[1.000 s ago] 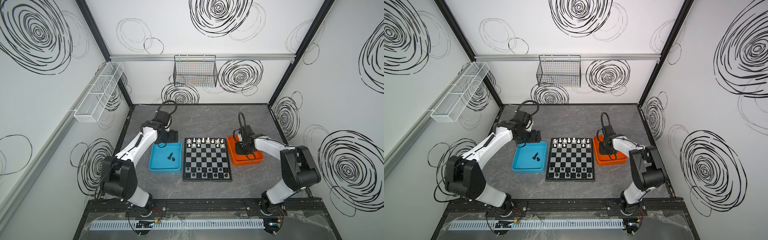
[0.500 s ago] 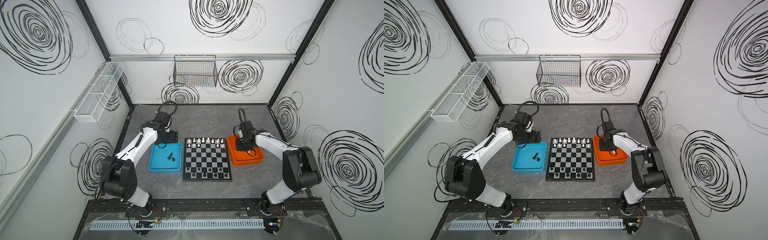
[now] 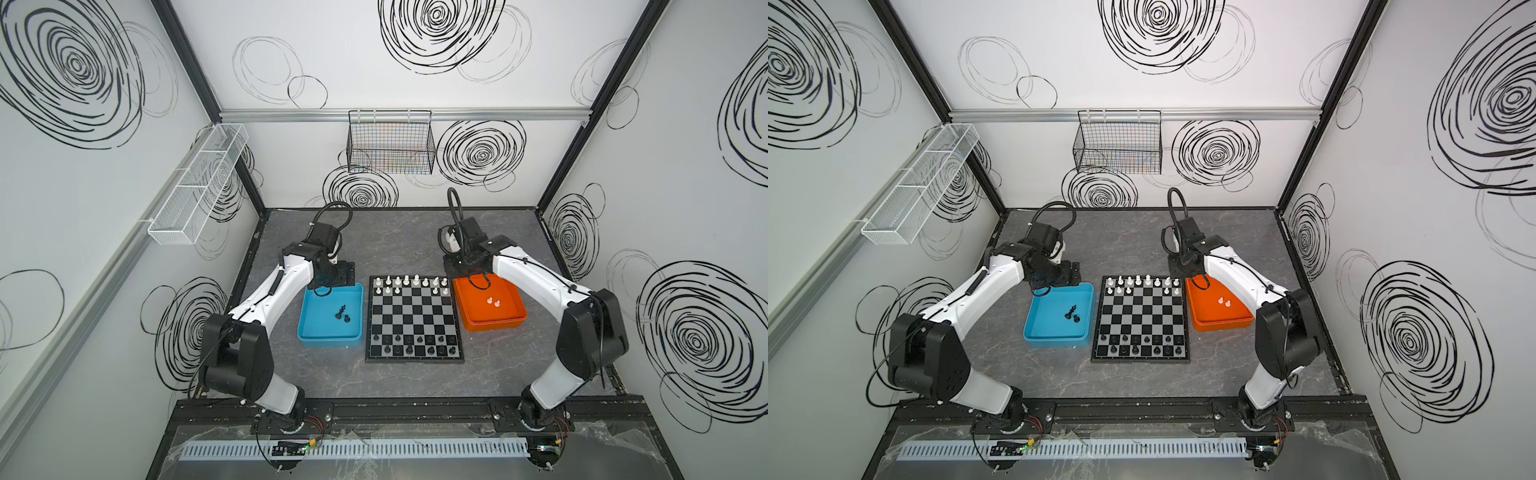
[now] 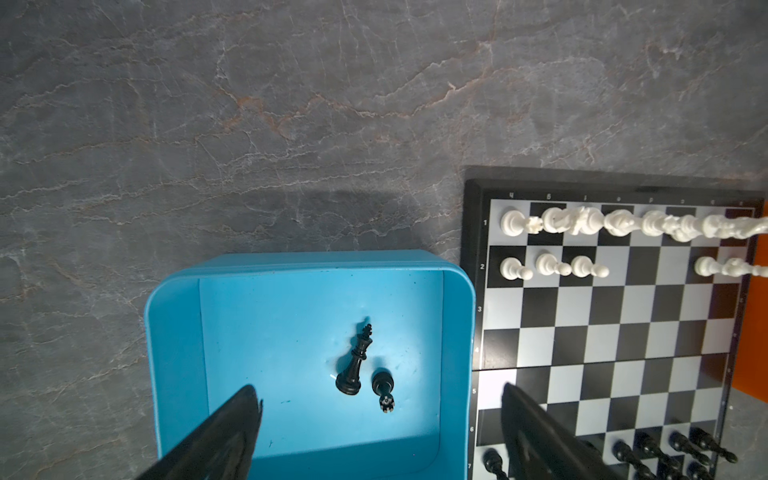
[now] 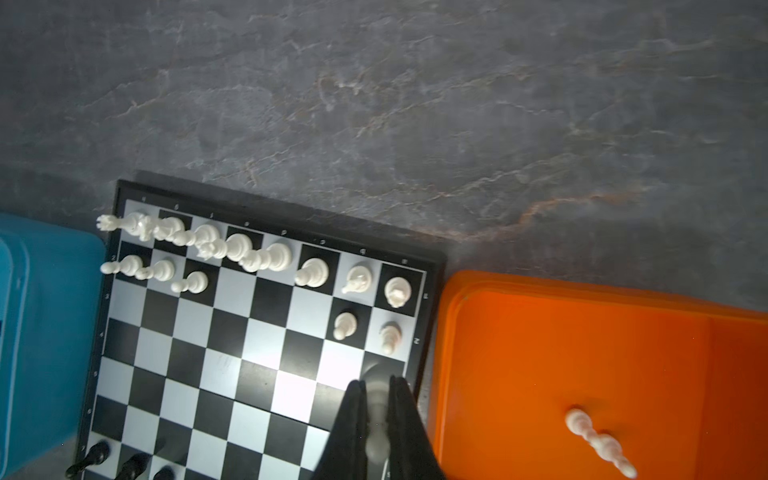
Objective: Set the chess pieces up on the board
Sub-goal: 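Close the right gripper on the white pawn and lift it toward the board, then lower the white pawn onto the board and open the right gripper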
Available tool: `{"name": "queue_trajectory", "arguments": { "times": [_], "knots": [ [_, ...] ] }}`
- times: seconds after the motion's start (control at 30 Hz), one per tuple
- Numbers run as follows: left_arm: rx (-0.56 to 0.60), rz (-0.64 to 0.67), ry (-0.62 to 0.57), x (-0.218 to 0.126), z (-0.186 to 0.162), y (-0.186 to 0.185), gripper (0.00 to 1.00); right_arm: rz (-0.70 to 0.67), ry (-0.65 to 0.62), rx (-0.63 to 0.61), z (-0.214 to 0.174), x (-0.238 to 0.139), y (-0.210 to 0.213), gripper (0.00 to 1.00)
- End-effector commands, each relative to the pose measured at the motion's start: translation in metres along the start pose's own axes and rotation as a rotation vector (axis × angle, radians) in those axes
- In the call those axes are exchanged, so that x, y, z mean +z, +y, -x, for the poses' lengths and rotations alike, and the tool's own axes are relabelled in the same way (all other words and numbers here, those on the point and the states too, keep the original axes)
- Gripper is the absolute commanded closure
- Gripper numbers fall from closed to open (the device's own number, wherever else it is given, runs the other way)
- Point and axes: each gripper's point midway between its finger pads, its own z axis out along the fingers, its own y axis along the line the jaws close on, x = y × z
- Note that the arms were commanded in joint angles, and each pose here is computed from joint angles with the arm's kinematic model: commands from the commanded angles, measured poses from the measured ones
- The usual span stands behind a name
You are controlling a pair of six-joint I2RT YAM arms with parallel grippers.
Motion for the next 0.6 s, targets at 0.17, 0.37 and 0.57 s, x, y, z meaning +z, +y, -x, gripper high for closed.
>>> {"name": "queue_trajectory", "arguments": {
  "times": [0.17,0.37,0.57],
  "knots": [
    [0.000,0.001,-0.034,-0.013,0.001,0.010,0.06,-0.001,0.065,-0.062,-0.017,0.032,0.042,0.89],
    [-0.011,0.003,-0.029,-0.012,-0.003,0.017,0.06,-0.007,0.079,-0.069,-0.019,0.046,0.047,0.89],
    [-0.018,0.005,-0.026,-0.010,-0.006,0.021,0.06,-0.007,0.072,-0.066,-0.017,0.054,0.048,0.89]
  ]
}}
